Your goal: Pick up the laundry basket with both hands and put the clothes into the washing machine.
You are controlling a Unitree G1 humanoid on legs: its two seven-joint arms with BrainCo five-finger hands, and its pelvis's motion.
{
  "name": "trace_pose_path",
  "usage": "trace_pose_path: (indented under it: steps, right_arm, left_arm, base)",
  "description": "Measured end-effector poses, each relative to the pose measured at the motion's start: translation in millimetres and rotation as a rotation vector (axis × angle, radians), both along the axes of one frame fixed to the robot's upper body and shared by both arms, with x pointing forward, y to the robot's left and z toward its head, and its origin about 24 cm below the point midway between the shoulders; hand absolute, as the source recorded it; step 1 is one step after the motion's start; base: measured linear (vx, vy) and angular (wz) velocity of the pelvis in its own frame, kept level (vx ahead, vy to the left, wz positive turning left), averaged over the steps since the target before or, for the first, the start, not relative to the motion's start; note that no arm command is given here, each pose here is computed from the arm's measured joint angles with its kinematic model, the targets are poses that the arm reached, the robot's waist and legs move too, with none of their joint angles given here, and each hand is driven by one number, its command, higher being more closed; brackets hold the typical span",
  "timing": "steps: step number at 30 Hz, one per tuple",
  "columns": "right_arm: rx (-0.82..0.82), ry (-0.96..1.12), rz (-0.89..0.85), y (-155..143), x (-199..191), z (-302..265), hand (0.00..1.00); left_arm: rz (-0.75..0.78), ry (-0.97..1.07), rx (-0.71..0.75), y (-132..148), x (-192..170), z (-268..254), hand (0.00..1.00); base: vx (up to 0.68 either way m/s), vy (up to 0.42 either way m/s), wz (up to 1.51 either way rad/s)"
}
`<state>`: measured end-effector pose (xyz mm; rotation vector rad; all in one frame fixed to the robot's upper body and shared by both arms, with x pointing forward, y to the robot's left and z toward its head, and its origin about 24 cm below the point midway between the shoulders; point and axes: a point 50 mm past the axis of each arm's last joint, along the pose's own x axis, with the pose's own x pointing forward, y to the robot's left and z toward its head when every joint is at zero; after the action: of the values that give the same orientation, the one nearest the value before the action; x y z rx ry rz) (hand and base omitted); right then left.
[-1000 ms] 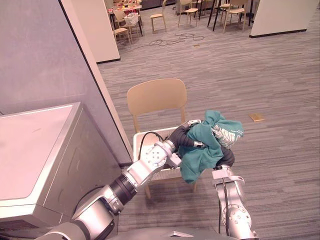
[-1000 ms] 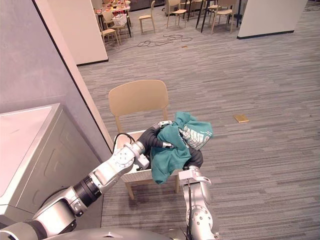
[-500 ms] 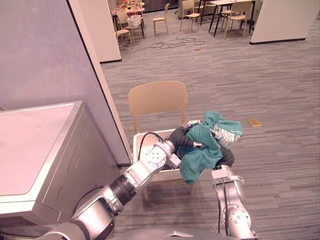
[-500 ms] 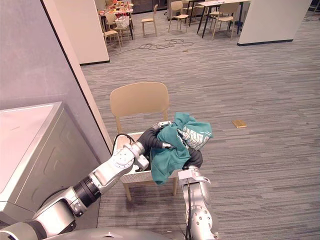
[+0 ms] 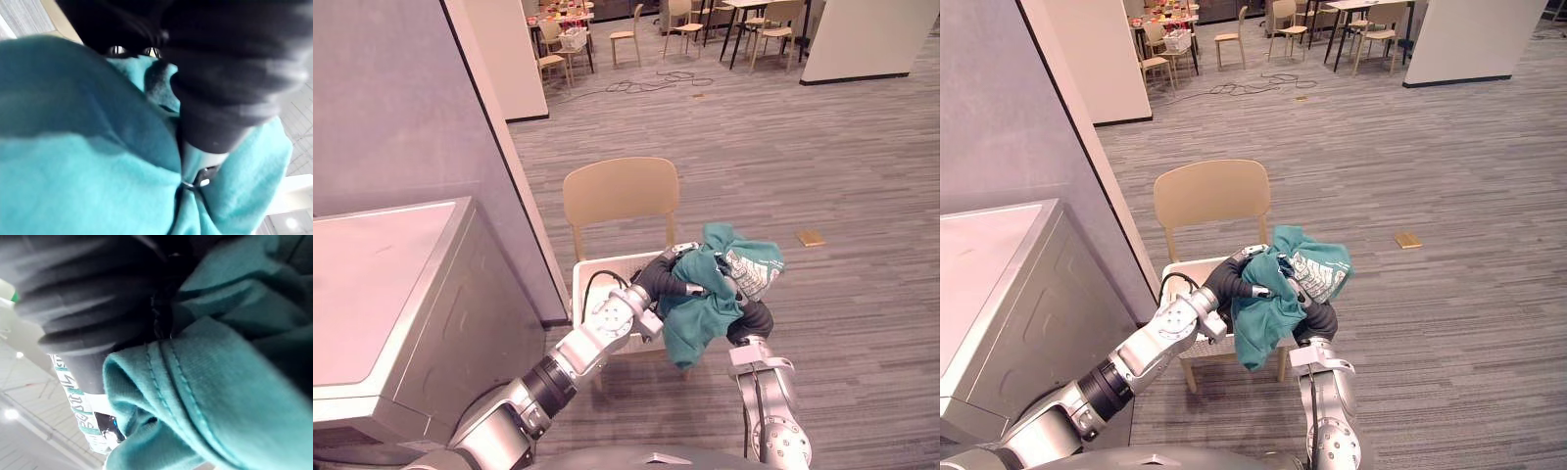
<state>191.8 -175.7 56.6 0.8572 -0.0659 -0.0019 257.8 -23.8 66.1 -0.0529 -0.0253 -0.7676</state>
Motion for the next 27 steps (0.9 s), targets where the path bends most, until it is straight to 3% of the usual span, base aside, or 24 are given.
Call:
trace_pose_path:
  steps: [10,27]
  right_arm:
    - [0.014,0.007,-0.003,-0.7,-6.6,-4.9,0.00]
    - [0.059,0.104,0.015,2.6,-15.6,-26.2,0.00]
  left_arm:
    - [-0.002,0.074,-0.034,1.7,0.6,-3.4,1.00]
    - [0.242,0.457,-0.352,36.1,14.6,-27.2,1.00]
  base:
    - [-0.01,0.002,-0.02]
    - [0.00,0.003,-0.04]
